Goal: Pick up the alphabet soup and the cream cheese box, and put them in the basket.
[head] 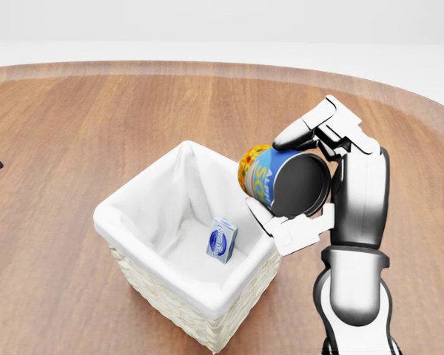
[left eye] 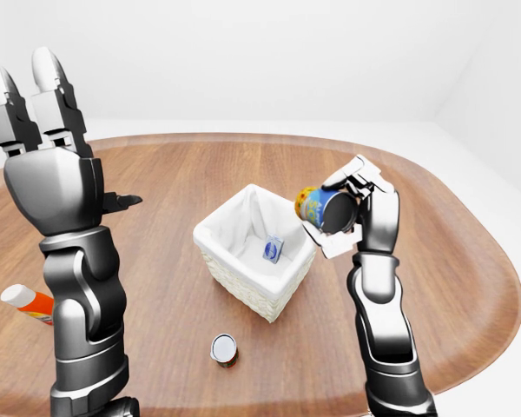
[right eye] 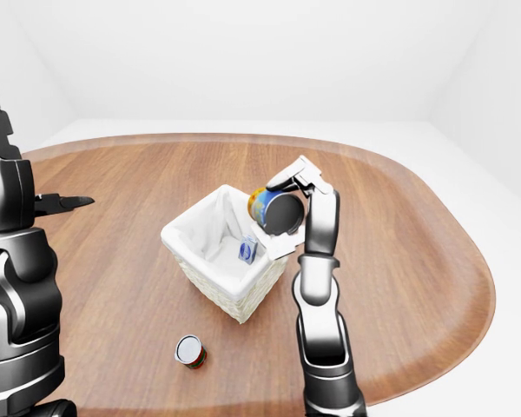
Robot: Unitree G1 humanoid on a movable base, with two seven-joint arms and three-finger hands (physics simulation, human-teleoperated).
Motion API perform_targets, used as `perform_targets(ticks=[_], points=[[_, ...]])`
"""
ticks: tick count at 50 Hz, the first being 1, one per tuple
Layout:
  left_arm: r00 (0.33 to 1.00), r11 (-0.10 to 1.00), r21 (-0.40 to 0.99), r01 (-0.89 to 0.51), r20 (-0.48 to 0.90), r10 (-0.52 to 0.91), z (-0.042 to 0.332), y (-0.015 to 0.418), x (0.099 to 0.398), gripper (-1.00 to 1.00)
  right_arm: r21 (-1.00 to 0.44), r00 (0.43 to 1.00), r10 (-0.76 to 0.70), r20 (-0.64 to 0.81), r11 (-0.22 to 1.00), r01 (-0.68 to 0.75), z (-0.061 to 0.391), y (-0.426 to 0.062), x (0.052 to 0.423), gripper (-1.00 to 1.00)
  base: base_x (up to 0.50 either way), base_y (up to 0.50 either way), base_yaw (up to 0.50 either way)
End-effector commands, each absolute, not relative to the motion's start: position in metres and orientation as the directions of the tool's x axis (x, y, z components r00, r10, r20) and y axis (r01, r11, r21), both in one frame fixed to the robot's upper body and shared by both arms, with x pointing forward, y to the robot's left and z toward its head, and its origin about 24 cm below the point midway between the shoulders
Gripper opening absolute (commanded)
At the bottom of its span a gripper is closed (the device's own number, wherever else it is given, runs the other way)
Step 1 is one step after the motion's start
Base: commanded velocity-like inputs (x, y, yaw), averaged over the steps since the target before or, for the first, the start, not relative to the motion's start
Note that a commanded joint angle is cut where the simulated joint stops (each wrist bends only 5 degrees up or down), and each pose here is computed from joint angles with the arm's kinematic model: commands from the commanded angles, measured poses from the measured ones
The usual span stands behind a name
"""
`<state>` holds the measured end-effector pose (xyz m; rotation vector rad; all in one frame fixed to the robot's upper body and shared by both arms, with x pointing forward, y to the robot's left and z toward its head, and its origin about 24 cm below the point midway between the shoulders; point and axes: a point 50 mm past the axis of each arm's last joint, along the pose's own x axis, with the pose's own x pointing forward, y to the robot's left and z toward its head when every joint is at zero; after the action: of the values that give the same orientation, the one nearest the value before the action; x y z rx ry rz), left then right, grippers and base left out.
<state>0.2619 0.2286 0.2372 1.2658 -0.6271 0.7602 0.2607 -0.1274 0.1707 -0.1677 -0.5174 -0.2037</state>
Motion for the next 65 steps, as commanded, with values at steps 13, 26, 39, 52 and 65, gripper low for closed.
perform_targets(ticks=[13,26,39,52,65], points=[[0.614,0.134,0.599,-0.789,0.773,0.161,0.236,0.23,0.263,1.0,-0.122,0.88,-0.102,0.463,0.977,0.177,0.184,-0.087,0.322,-1.0,0.0,0.0,0.0],[0.609,0.138,0.594,-0.793,0.777,0.156,0.239,0.229,0.262,1.0,-0.231,0.948,-0.081,0.306,0.96,0.156,0.152,-0.068,0.349,-1.0,0.0,0.0,0.0],[0.604,0.13,0.59,-0.797,0.783,0.15,0.241,0.229,0.26,1.0,-0.295,0.974,-0.061,0.217,0.947,0.125,0.133,-0.057,0.358,-1.0,0.0,0.0,0.0],[0.61,0.133,0.595,-0.793,0.777,0.155,0.239,0.229,0.261,1.0,-0.359,0.992,-0.074,0.105,0.927,0.108,0.113,-0.051,0.37,-1.0,0.0,0.0,0.0],[0.612,0.139,0.596,-0.791,0.775,0.161,0.237,0.23,0.262,1.0,-0.416,0.996,-0.091,0.013,0.905,0.088,0.098,-0.045,0.377,-1.0,0.0,0.0,0.0]])
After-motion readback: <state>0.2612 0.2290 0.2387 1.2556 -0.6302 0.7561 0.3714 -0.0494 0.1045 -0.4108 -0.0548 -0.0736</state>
